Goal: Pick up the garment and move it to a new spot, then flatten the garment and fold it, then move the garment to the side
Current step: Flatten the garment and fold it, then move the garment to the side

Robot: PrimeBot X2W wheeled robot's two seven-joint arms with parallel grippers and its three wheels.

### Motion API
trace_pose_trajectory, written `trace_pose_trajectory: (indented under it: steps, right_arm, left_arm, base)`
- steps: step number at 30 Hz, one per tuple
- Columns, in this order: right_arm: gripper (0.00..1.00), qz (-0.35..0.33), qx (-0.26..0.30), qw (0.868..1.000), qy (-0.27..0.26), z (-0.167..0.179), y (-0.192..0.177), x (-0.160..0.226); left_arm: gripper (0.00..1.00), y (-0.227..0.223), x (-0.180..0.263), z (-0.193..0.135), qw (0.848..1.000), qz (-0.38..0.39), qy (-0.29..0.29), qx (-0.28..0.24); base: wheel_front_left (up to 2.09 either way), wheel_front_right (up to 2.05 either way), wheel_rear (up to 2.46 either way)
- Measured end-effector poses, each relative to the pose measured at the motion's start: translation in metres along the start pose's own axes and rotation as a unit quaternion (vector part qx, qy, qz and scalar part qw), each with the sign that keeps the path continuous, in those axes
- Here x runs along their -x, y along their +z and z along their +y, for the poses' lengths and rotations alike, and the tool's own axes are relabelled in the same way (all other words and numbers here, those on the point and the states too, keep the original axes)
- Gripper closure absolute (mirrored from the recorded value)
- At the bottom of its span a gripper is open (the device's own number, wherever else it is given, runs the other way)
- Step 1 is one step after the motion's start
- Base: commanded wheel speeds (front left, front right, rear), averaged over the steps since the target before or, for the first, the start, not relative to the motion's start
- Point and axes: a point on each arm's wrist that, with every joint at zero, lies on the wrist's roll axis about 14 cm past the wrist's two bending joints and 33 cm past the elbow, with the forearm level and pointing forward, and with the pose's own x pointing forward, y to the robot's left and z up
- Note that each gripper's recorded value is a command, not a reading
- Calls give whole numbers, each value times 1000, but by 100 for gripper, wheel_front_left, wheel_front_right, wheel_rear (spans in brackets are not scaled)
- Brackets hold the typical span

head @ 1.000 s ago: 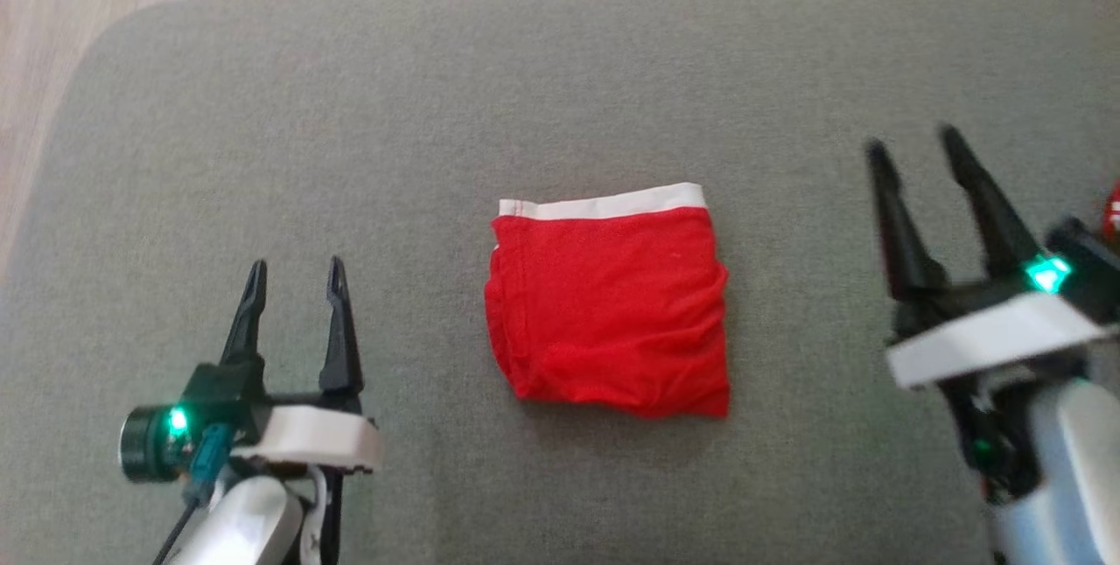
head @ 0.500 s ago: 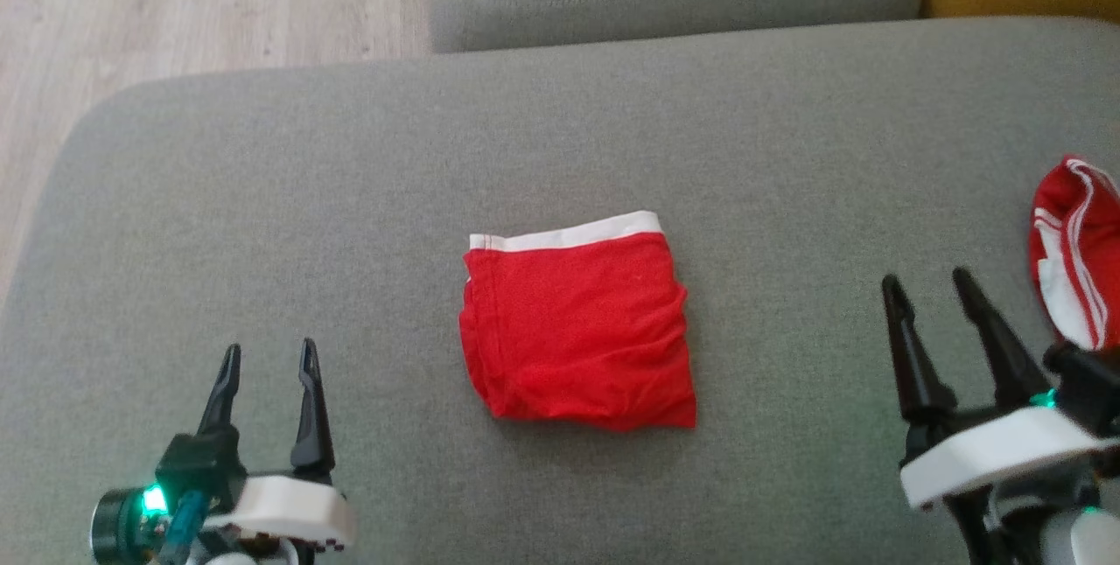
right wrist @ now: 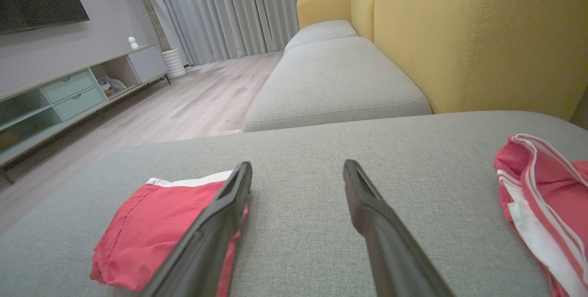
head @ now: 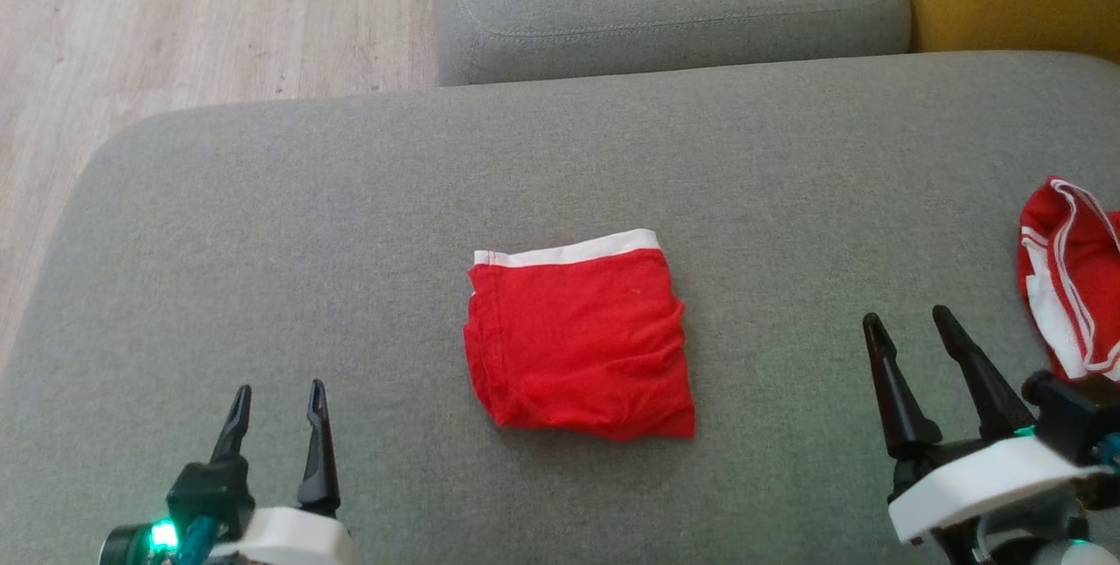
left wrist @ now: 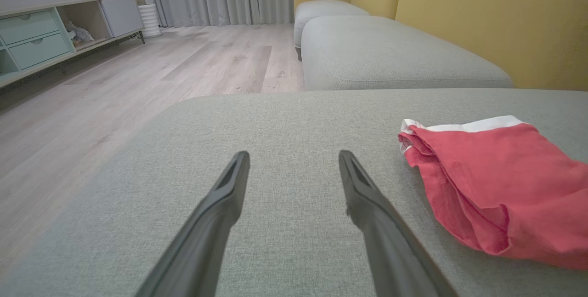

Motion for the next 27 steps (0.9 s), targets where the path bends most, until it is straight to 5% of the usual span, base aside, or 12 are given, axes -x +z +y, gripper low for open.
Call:
trace_pose_trajectory:
  steps: [20, 27]
  right_arm:
    - [0, 10, 3, 1000, -2, -1, -3, 0]
    - [0, 66, -8, 998, 9, 2, -30, -12]
  left_arm:
    - [0, -3, -1, -1, 1000, 6, -3, -2]
    - [0, 3, -11, -3, 1000, -9, -4, -5]
  base:
    - [0, 0, 0]
    - [0, 0, 0]
